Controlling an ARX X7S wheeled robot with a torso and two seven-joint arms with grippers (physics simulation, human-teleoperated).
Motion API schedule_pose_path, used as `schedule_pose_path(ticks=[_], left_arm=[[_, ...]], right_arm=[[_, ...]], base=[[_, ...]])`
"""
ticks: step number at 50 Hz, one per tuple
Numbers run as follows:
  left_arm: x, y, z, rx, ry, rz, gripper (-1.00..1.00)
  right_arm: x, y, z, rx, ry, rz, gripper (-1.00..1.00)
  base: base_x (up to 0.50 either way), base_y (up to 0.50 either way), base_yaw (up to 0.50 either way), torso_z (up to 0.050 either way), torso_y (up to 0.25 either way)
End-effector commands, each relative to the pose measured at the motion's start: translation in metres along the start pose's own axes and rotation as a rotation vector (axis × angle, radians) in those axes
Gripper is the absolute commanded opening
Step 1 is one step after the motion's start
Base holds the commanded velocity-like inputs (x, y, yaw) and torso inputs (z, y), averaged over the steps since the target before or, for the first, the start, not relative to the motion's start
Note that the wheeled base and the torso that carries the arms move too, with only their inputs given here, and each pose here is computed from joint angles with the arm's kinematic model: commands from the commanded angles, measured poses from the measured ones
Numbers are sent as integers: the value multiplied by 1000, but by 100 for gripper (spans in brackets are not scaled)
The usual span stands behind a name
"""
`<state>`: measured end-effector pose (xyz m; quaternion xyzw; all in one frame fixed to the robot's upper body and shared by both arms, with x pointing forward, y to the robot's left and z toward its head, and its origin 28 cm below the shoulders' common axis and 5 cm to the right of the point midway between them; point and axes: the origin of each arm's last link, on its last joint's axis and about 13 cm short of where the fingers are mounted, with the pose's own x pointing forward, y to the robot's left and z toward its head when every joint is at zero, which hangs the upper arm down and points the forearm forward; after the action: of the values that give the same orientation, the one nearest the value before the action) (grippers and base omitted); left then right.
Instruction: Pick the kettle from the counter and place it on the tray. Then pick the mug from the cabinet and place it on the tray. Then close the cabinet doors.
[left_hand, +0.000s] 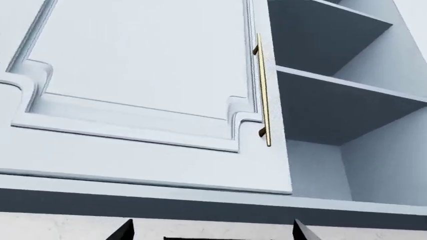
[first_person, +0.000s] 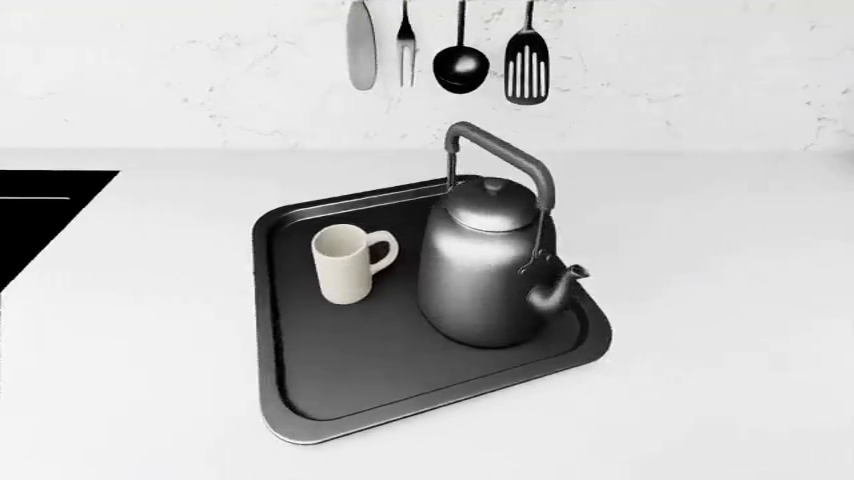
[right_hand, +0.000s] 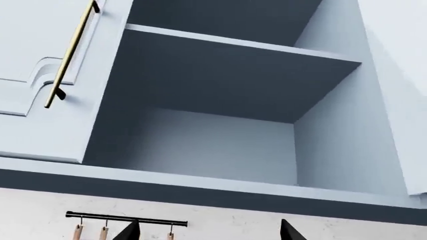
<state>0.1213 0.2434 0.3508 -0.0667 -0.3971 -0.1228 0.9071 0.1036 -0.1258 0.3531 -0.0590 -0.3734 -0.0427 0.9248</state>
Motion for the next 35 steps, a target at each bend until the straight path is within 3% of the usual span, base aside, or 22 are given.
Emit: schedule_pose_path(ticks=[1,35], left_arm=[[-1,0,-2,-1,5,2,100],[-4,1,-7,-7,19,6,100]], right_arm=[[0,0,0,1,1,-2,100],[0,-1,0,1,0,-7,100]], base=[[5,-500,0,0,0],[4,-500,0,0,0]])
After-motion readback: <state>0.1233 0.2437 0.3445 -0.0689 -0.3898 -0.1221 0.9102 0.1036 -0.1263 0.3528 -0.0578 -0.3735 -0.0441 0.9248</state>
